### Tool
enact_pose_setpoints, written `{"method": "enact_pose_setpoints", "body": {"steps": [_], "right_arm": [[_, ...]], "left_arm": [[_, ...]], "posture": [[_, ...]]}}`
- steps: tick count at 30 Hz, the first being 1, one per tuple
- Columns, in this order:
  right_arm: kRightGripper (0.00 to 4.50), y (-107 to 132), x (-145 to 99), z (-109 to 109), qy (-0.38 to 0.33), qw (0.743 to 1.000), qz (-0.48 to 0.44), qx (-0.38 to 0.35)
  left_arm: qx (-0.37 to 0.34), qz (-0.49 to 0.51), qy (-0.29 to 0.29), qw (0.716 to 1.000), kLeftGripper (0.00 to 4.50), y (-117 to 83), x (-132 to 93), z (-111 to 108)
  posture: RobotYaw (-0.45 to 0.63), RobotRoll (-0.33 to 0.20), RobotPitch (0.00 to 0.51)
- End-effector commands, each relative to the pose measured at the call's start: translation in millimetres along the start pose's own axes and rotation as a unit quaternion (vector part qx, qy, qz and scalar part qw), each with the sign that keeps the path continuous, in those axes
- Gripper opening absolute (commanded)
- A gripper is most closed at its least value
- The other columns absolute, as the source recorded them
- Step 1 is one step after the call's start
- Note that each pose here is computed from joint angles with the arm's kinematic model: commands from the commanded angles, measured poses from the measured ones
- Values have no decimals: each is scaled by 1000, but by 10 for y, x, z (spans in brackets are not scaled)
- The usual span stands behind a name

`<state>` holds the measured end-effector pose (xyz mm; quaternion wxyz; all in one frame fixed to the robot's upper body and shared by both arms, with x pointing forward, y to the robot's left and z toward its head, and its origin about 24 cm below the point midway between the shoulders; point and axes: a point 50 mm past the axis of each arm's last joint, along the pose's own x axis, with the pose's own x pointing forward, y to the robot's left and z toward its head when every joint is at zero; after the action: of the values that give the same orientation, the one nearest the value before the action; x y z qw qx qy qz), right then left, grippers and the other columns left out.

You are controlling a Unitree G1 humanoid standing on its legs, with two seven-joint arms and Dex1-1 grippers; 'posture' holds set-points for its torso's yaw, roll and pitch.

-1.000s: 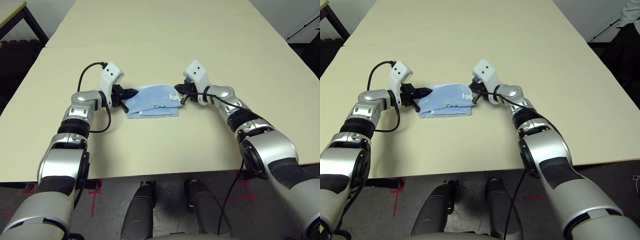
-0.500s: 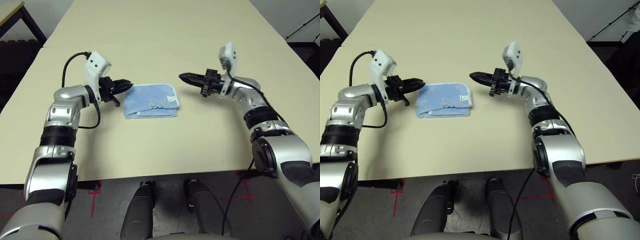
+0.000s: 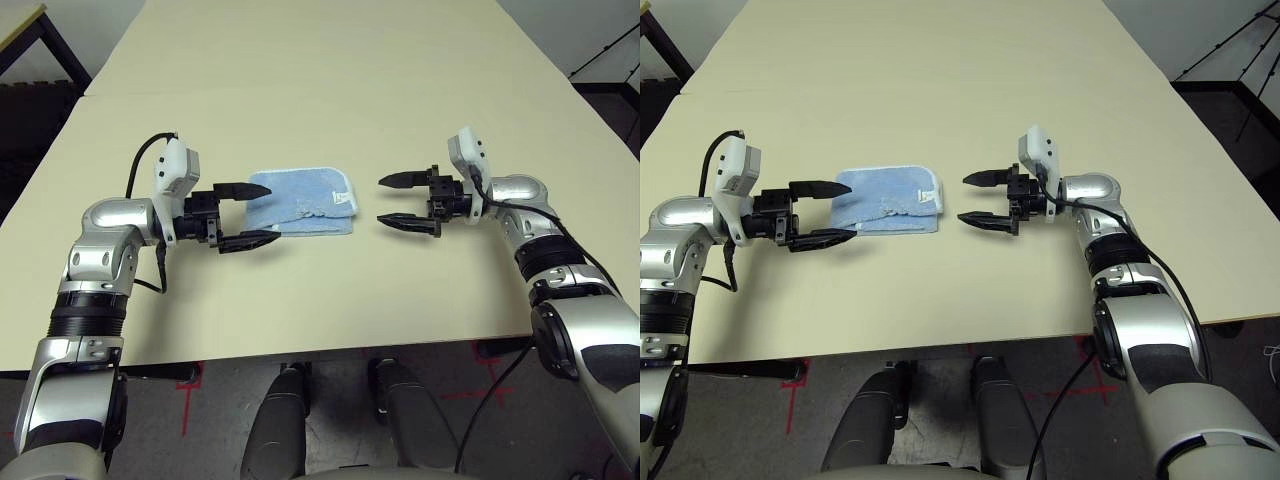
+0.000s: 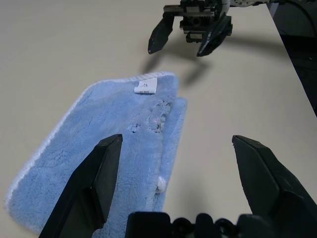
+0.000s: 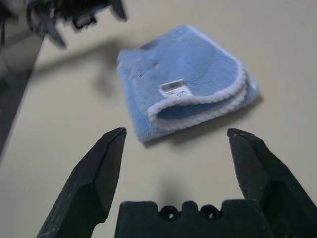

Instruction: Fold the towel and set it aside.

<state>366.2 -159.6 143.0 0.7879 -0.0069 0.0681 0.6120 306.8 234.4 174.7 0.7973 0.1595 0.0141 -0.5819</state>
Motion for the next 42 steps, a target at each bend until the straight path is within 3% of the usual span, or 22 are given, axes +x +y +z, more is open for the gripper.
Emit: {"method": "enact_pose_setpoints", "body": {"steps": [1, 3, 9, 19, 27, 42], "right_arm": [[4455, -11, 75, 119, -41, 988, -24, 148], [4455, 41, 163, 177, -50, 965, -11, 256], [4455, 78, 369, 202, -43, 915, -55, 397], [4455, 54, 234, 185, -41, 898, -107, 424], [4455, 124, 144, 46, -23, 885, -122, 450], [4455, 151, 667, 51, -6, 886, -106, 452]], "left_arm": [[8, -11, 5, 1000, 4500, -41, 21, -28], [12, -7, 1, 1000, 4500, -48, 15, -2], [16, -2, -5, 1000, 4500, -88, 18, 52], [7, 10, -11, 1000, 4500, -170, 15, 88], [-1, 11, -13, 1000, 4500, -223, 38, 77], [-7, 21, -4, 1000, 4500, -254, 20, 109]], "posture": [[64, 0, 196], [73, 0, 198], [100, 0, 207], [103, 0, 214], [99, 0, 216], [140, 0, 228]]}}
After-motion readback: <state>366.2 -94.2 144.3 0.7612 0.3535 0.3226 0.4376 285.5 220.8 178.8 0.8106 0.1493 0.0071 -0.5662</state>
